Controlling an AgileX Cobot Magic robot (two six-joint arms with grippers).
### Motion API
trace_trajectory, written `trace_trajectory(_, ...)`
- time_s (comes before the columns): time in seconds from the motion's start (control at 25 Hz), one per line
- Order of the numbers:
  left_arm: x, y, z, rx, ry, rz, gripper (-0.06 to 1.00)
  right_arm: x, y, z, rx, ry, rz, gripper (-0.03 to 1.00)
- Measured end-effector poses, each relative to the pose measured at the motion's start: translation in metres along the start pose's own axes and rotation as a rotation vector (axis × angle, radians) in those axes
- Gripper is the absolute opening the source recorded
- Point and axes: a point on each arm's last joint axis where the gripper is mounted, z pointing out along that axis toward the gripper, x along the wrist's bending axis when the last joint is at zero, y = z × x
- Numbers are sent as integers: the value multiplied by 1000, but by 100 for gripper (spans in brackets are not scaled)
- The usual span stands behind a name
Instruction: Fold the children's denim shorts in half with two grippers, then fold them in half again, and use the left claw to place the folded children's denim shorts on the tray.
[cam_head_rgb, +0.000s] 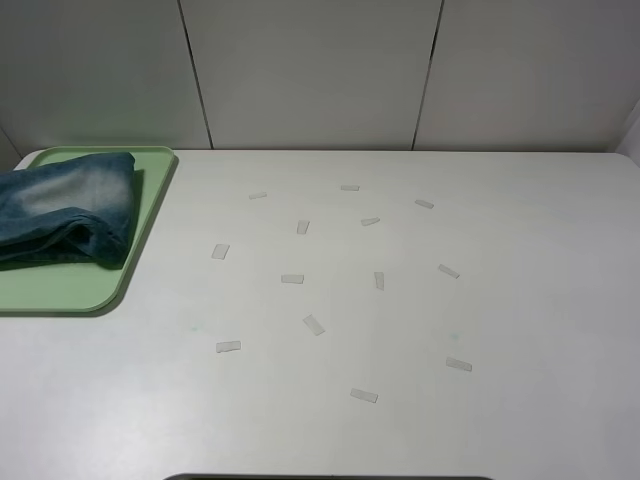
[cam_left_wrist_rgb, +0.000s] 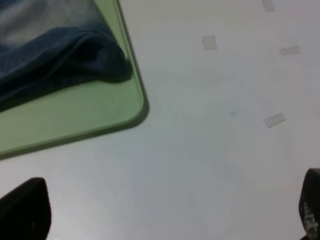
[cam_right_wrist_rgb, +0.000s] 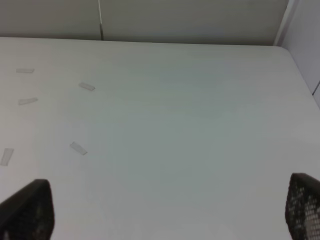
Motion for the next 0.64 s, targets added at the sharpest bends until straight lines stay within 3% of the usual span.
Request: trace_trajectory(0.64, 0, 0, 0, 0, 1, 0, 99, 0, 0, 0, 0, 0, 0, 70)
